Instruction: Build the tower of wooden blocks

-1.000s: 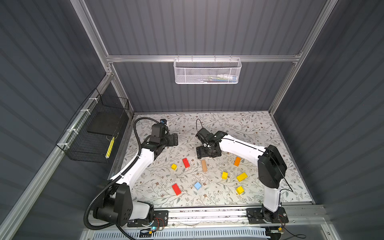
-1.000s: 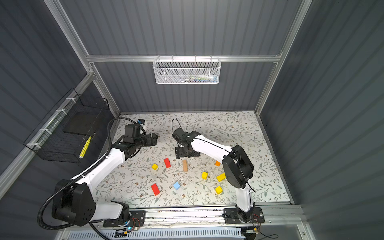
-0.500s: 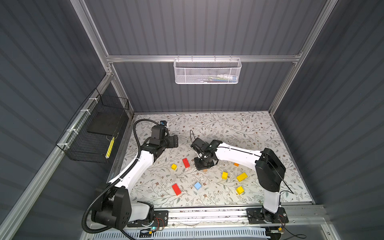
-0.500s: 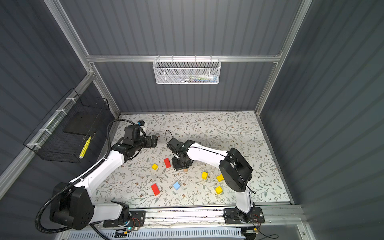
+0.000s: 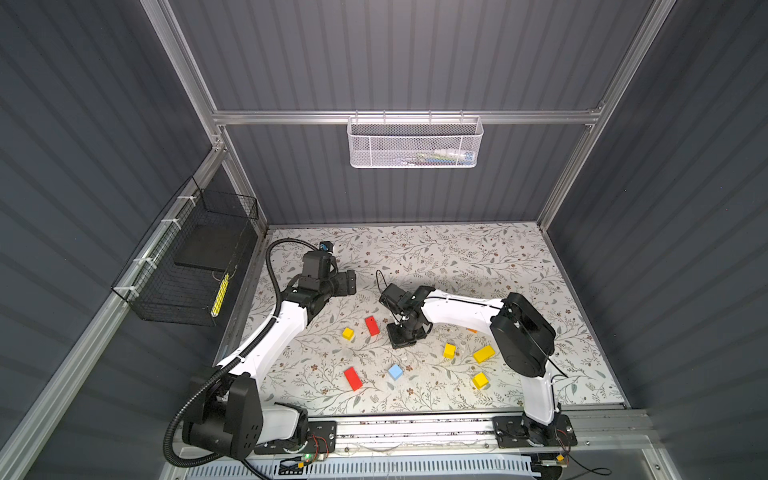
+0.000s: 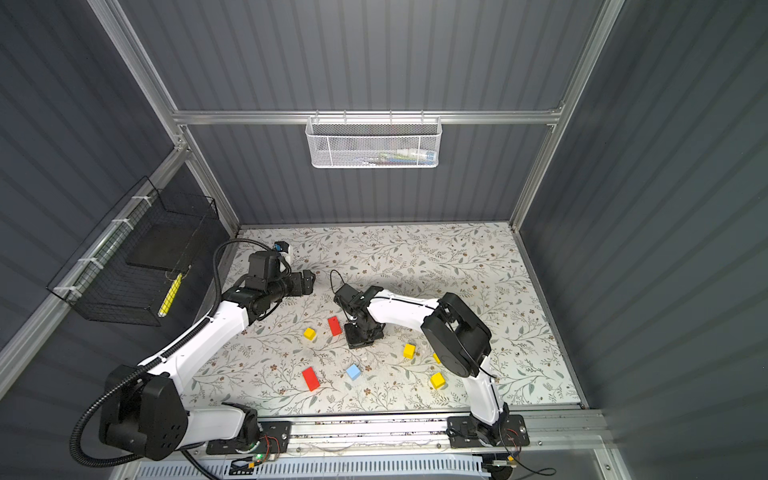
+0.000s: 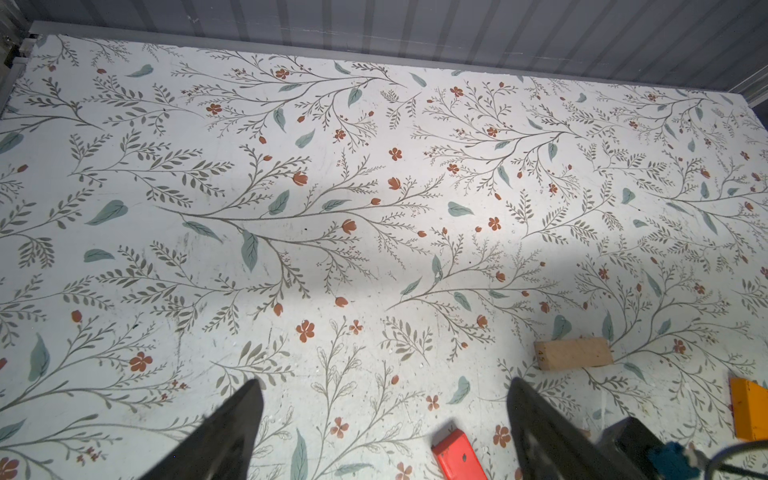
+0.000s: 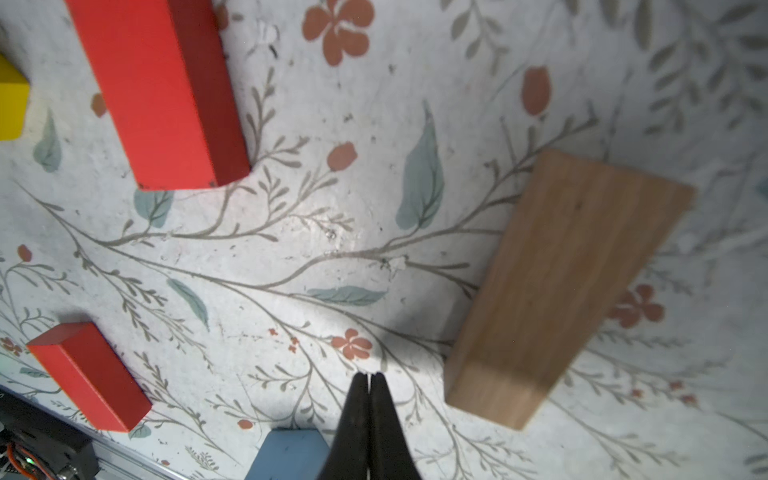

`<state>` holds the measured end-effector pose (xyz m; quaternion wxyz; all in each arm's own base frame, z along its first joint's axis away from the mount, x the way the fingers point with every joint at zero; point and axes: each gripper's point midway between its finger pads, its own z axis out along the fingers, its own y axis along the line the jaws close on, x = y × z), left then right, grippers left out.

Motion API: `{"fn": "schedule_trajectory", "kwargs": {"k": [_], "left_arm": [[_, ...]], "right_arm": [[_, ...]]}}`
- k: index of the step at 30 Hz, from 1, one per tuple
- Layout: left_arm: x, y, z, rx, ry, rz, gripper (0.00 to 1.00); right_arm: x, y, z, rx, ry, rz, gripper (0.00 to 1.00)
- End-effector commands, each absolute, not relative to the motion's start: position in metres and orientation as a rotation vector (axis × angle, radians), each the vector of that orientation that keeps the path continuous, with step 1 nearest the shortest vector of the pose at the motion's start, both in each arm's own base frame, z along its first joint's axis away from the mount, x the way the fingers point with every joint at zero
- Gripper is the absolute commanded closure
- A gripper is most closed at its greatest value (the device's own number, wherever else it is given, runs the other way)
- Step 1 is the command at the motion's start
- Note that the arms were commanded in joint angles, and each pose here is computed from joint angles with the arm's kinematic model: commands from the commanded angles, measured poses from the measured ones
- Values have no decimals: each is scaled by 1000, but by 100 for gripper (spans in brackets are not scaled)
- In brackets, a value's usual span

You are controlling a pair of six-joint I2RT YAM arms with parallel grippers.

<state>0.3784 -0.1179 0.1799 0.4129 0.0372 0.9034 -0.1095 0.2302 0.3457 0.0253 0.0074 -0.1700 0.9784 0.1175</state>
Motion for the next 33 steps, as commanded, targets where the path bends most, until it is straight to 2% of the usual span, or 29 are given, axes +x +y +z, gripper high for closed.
{"fn": "schedule_trajectory", "kwargs": {"k": [1,33], "left_arm": [[371,-121,181,96,2278,-301,9],[374,-119,172,99,2304,-273,9]], "right_arm": [[229,331,10,-501,3109,278,98],[263,262,5,-294,3087,83,100]]}}
